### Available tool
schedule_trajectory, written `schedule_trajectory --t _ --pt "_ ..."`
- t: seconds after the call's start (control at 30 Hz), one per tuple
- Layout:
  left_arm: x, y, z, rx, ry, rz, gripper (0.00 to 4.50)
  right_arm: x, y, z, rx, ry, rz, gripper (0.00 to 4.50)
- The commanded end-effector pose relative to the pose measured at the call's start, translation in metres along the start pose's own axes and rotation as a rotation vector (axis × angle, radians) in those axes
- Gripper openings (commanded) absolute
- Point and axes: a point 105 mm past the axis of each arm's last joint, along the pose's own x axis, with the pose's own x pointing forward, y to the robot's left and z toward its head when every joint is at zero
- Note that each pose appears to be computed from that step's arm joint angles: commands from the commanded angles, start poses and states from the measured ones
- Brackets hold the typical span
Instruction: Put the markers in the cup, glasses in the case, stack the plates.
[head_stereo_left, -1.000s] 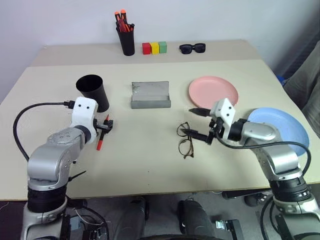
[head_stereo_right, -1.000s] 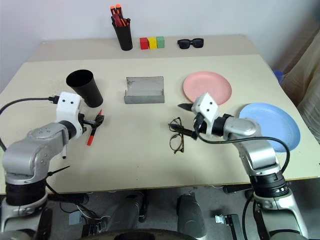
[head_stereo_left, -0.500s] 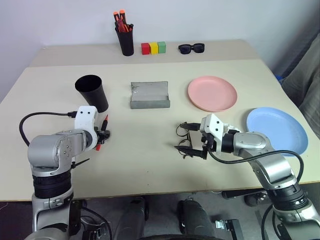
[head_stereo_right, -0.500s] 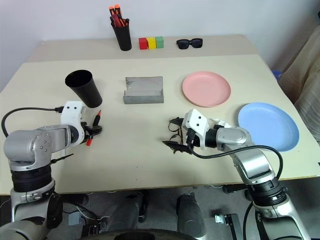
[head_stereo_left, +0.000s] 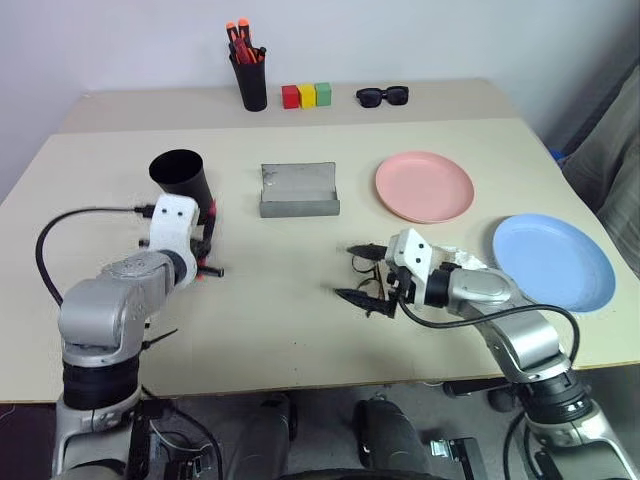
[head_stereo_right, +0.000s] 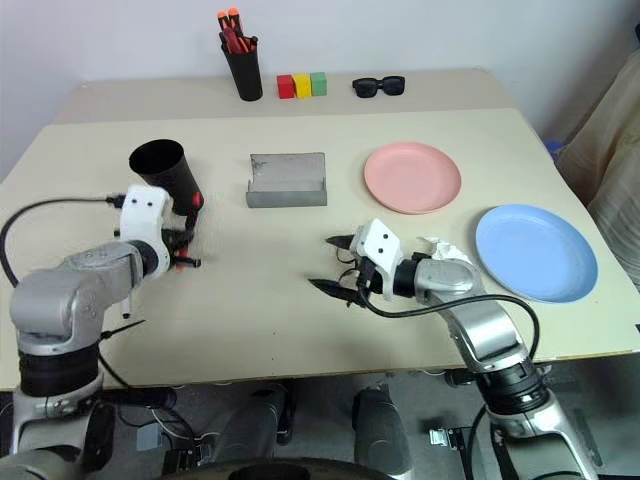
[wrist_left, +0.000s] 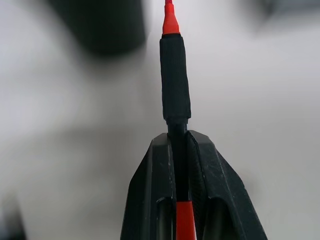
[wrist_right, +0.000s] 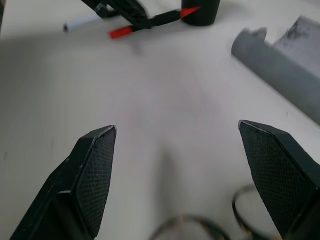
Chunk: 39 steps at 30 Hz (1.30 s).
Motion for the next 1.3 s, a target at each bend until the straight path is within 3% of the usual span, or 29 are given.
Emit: schedule_trajectory --t 0.03,0.1,0.27,0.47,1.03,1.17,1.27,1.3 --pt "-0.020 -0.016 0.053 0.058 -0.354 -0.093 0.04 0.002 -0.005 0.019 -0.015 -0.071 -0.043 4.00" --pt "-0.022 -0.003 0.073 0.021 -0.477 -0.008 0.04 0.006 -0.012 0.026 0.003 -0.117 -0.092 4.00" --pt "-0.017 0.031 0.100 0.044 -0.621 0.248 0.04 0.015 -0.028 0.051 0.023 -0.260 -0.208 4.00" --pt "-0.009 0.064 0.105 0.089 -0.670 0.504 0.04 0.027 -0.027 0.077 0.042 -0.401 -0.205 4.00" --pt "0.031 0.054 0.089 0.028 -0.707 0.482 0.04 0.042 -0.013 0.088 0.061 -0.463 -0.162 4.00" --pt "0.032 0.053 0.085 0.023 -0.696 0.492 1.59 0.043 -0.012 0.088 0.066 -0.465 -0.158 4.00" --pt "0.031 0.054 0.084 0.015 -0.692 0.500 3.11 0.043 -0.011 0.088 0.068 -0.464 -0.155 4.00" --pt "0.031 0.055 0.084 0.012 -0.692 0.501 3.11 0.043 -0.011 0.088 0.068 -0.464 -0.154 4.00"
